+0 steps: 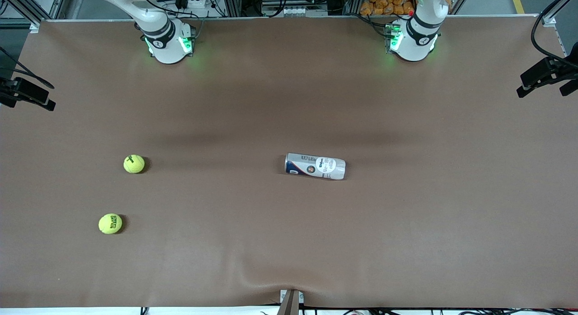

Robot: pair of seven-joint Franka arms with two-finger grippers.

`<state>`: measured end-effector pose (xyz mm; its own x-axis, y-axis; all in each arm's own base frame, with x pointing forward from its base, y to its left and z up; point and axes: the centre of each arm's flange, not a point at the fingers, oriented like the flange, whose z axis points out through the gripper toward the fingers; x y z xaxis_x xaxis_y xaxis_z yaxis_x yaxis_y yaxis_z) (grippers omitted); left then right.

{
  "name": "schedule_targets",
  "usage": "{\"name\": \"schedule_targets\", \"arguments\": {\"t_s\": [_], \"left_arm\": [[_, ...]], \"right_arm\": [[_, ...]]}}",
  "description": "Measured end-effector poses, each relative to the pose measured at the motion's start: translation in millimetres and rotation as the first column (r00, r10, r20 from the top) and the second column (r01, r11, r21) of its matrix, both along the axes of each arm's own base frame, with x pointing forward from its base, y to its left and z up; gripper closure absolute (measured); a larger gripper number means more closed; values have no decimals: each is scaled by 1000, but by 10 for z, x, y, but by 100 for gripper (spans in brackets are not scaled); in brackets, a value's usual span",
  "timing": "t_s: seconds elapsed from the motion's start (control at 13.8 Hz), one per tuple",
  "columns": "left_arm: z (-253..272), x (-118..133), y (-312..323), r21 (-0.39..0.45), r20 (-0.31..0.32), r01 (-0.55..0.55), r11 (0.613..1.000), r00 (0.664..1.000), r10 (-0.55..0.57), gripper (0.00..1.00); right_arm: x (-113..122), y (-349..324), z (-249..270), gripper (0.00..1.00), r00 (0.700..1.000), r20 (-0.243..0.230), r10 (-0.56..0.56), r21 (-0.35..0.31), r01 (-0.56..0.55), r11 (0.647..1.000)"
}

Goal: Insert tennis ball vertically with right arm
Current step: 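Reach the left gripper toward the white tennis ball can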

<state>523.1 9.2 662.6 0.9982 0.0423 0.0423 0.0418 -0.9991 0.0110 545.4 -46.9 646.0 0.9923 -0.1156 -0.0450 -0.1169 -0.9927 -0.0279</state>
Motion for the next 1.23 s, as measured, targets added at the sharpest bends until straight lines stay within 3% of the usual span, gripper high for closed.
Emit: {"name": "schedule_targets", "arguments": {"t_s": [0.29, 0.44, 0.58, 0.87, 1.02, 1.23], "left_arm": [[-51, 38, 1, -1, -10, 0, 1000, 1000, 0, 0], [-141, 82, -15, -57, -29, -5, 998, 1000, 4, 0], [-397, 191, 49, -146, -82, -34, 989, 996, 22, 0], [-1097, 521, -130, -214, -198, -36, 976, 980, -8, 0], [-1301, 634, -540, -212, -206, 22, 977, 976, -67, 0], [-1498, 734, -1278, -93, -142, 235, 968, 959, -246, 0]], "right_arm": [[2, 0, 1, 0, 1000, 2, 0, 0, 0, 1000], [2, -6, 2, 0, 1000, 2, -2, 0, 2, 1000], [1, -16, 1, 0, 1000, 2, -4, 0, 4, 1000], [0, -27, 0, 0, 1000, 2, -7, 0, 7, 1000], [0, -30, 0, 0, 1000, 2, -7, 0, 7, 1000], [0, -32, 0, 0, 1000, 2, -8, 0, 8, 1000]]}}
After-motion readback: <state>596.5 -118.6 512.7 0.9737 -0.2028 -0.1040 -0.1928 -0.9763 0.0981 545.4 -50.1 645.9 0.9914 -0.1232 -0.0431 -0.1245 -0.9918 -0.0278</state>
